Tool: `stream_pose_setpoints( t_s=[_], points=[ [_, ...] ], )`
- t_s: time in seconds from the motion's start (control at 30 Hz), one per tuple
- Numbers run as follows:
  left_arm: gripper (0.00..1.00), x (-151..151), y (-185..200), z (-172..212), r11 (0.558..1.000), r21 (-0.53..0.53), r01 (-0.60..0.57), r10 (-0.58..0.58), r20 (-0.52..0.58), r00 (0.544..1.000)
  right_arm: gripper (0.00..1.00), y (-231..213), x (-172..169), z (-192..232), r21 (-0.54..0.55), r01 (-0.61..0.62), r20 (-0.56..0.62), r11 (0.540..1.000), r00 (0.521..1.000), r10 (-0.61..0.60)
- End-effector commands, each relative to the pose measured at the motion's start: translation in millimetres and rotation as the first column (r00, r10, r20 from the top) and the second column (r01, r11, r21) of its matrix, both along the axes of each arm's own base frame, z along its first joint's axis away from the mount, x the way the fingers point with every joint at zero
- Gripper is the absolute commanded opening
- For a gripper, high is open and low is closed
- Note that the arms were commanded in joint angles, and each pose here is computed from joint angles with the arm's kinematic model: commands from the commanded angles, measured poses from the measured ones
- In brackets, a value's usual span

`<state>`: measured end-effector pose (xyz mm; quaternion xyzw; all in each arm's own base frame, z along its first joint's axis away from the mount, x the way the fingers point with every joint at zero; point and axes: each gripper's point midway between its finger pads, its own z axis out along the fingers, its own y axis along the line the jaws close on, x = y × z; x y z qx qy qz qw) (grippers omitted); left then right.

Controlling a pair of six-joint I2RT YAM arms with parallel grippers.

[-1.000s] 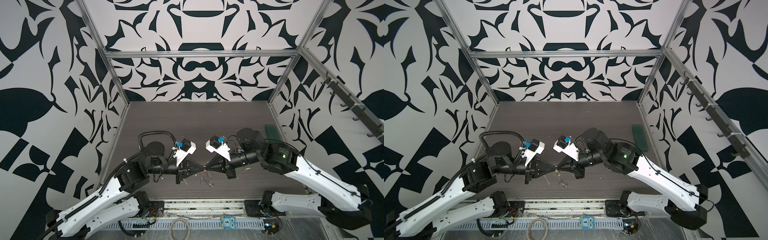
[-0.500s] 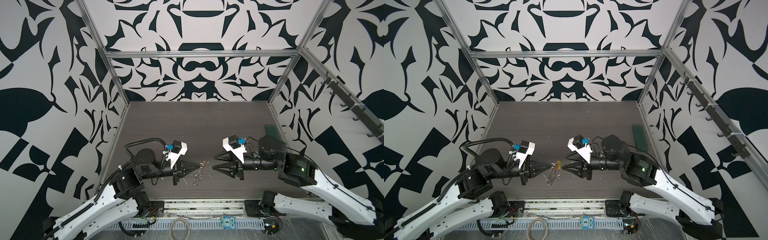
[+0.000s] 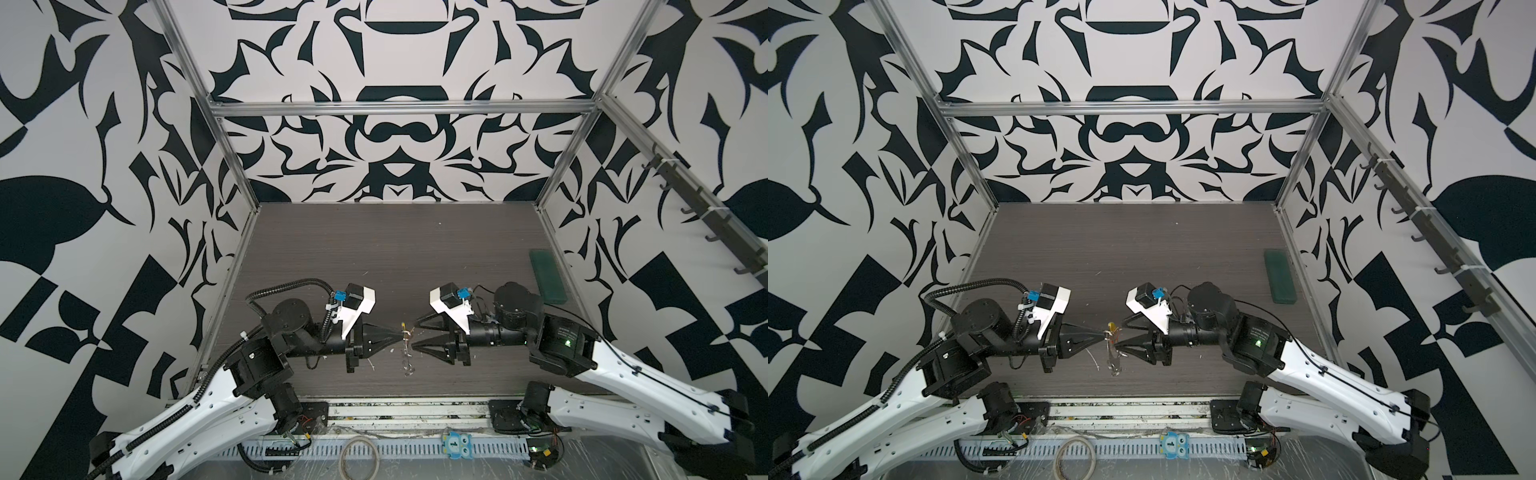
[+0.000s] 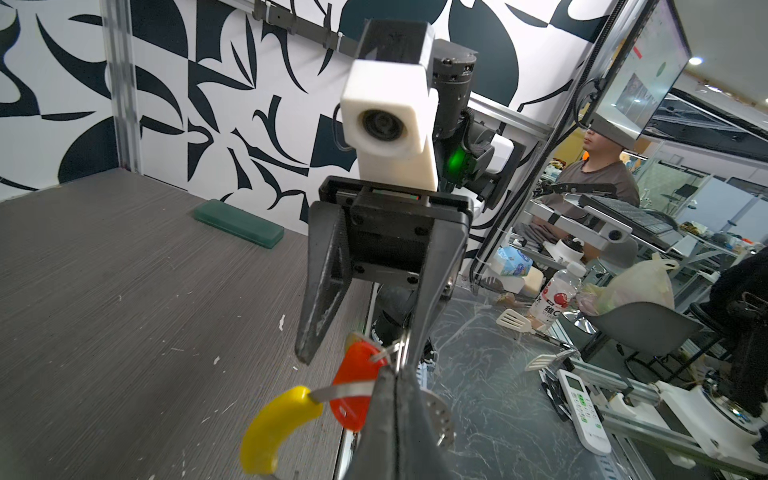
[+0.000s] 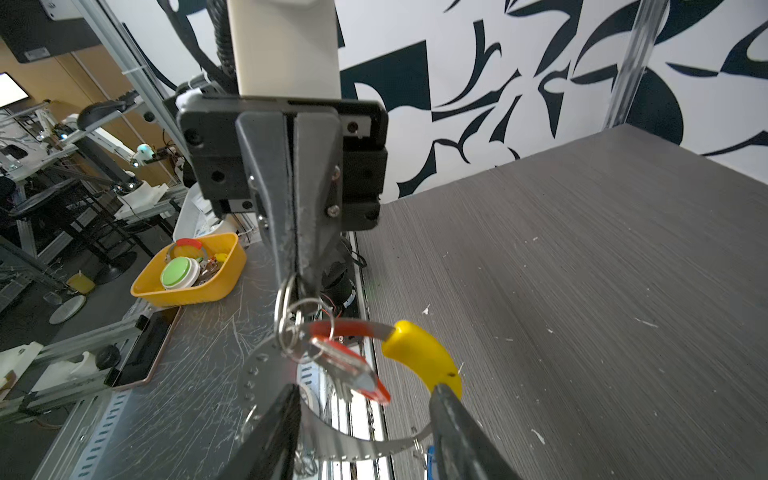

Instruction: Remove the keys from the keyring

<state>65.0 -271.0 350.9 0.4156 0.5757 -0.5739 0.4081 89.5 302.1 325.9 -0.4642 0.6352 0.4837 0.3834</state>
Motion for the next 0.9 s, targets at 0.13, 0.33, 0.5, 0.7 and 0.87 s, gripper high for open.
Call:
stream_pose_setpoints(
  t_s=[0.13,0.33,0.5,0.7,0.87],
  points=[
    [0.0,-10.1,-3.0,6.9,0.997,-0.031,0.072,-0.072,0.005,0.997,0.54,4.2,-6.0,24.4,0.091,-0.047,0.041,0.995,0.998,0.044],
    [0.0,-9.2,-5.1,5.4,0.997,-0.028,0.075,-0.075,-0.005,0.997,0.48,7.1,-6.7,23.8,0.084,-0.062,0.036,0.995,0.998,0.059],
    [0.0,-3.3,-1.6,7.1,0.999,-0.041,0.025,-0.025,-0.001,1.0,0.38,5.4,-8.0,24.7,0.084,-0.063,0.035,0.995,0.998,0.06],
    [0.0,-3.3,1.1,8.6,0.999,-0.044,0.015,-0.015,0.002,1.0,0.31,2.5,-4.2,23.1,0.072,-0.031,0.035,0.997,0.999,0.029],
    [0.0,-1.1,0.8,7.7,0.999,-0.037,0.002,-0.002,-0.003,1.0,0.21,1.8,-3.9,25.0,0.071,-0.028,0.038,0.997,0.999,0.026]
  ],
)
